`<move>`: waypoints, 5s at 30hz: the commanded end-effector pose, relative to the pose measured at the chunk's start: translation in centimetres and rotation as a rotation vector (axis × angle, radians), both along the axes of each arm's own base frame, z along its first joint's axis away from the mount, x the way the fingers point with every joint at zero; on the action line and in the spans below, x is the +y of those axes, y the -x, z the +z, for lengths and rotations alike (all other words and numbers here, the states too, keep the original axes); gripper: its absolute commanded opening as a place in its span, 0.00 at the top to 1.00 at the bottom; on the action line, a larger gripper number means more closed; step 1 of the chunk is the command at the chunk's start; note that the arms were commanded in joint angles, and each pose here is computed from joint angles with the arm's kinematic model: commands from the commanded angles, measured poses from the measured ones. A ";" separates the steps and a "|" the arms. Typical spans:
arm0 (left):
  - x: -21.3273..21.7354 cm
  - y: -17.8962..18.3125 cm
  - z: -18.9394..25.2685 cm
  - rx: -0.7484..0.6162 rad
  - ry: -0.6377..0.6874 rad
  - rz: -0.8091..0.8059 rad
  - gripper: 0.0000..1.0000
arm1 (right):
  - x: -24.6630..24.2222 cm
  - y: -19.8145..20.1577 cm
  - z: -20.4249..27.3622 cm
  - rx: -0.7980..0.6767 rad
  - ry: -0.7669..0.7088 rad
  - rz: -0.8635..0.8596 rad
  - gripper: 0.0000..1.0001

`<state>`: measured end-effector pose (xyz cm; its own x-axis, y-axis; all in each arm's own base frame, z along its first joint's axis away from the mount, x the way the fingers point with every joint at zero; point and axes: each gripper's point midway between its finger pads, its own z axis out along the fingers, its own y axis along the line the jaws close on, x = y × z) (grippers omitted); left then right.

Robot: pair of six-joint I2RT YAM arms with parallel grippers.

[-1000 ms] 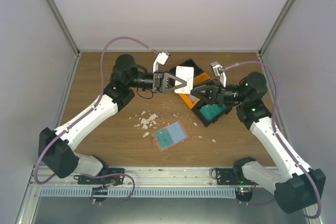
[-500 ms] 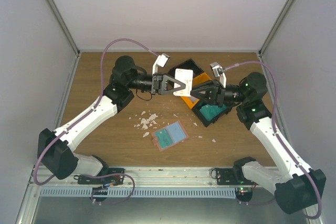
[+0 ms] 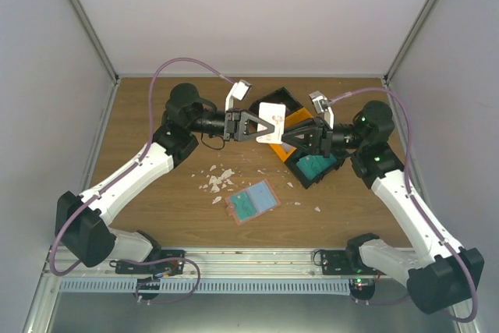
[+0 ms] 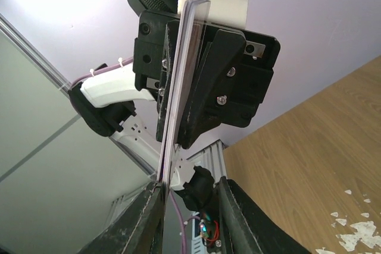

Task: Put the credit cards into the card holder
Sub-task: Pick up the credit card from the storage box.

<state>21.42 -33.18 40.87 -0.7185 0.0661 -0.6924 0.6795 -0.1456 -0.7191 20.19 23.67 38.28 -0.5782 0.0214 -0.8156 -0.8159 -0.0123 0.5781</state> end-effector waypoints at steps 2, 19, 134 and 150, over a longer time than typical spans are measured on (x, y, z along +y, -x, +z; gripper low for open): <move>0.3 2.6 2.2 -0.103 0.064 -0.080 1.00 | 0.5 -2.0 -1.5 0.048 0.052 -0.083 0.76; 0.7 4.3 3.2 -0.084 0.102 -0.148 1.00 | 0.8 -4.4 -4.6 0.127 0.114 -0.158 0.84; 1.7 0.4 1.6 -0.011 0.038 0.090 1.00 | 0.2 -3.1 3.9 0.041 -0.294 -0.230 0.72; 2.2 2.6 3.2 -0.088 0.095 0.003 1.00 | 1.5 -6.1 1.0 0.160 -0.131 -0.254 0.82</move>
